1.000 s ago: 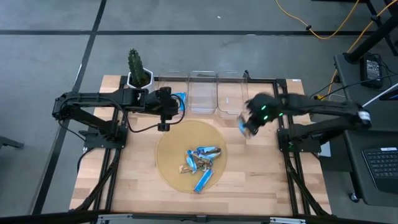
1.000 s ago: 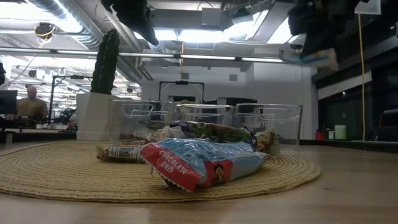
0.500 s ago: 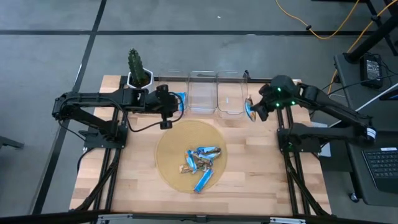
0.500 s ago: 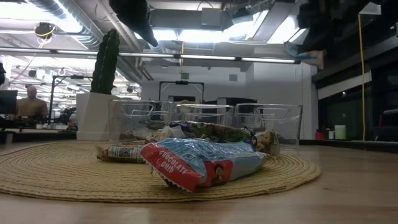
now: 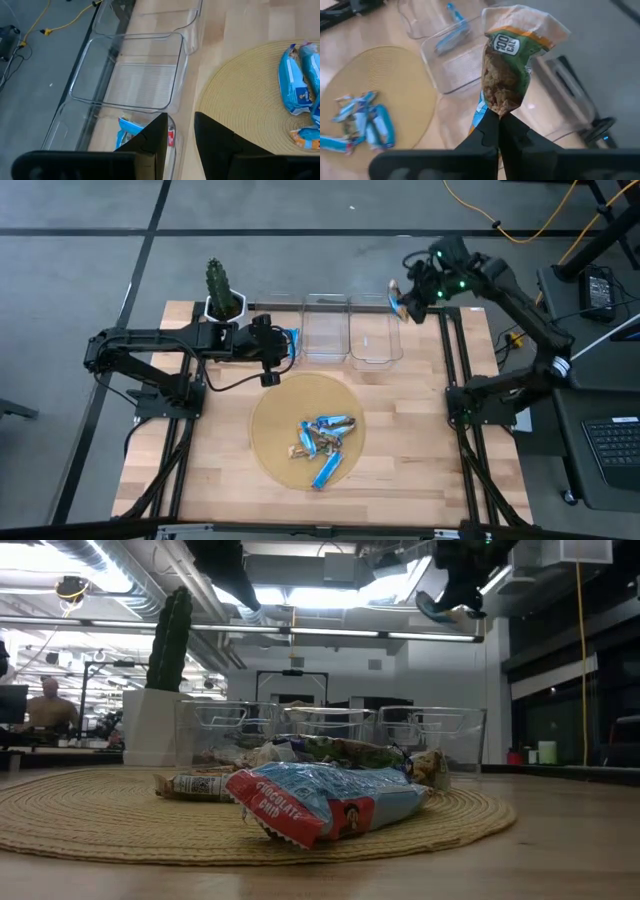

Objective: Pick and place Granola Bars by type
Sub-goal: Put the orange granola bar into the right transparent bin

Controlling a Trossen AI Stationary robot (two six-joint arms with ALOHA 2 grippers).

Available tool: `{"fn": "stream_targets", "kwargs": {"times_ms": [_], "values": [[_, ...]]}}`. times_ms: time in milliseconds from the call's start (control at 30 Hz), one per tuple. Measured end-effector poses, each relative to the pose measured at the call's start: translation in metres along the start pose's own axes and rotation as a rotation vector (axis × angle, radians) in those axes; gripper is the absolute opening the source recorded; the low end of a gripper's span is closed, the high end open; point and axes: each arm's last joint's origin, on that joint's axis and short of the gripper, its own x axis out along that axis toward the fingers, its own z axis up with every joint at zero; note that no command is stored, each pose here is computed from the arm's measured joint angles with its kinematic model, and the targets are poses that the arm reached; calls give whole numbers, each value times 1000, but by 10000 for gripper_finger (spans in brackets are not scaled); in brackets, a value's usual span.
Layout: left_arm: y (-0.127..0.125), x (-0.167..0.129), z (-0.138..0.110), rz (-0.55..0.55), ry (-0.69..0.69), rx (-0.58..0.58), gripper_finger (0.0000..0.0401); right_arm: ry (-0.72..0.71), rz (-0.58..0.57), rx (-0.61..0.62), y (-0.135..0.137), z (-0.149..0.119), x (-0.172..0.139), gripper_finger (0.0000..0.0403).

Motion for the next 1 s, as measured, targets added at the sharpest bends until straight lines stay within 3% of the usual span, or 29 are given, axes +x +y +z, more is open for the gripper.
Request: {"fn": "stream_targets", "kwargs": {"times_ms": [167, 333, 600, 1000], "values": [[0, 0, 0, 0, 1, 0, 88, 25, -7, -20, -14, 8, 14, 6], [0, 0, 0, 0, 1, -3, 88, 92, 10, -25, -31, 4, 54, 6], [0, 0, 0, 0, 1, -4, 88, 206, 68, 57, -51, -29, 128, 6], [1, 0, 0, 32, 4, -27, 88, 302, 92, 120, -61, -69, 181, 6]]}}
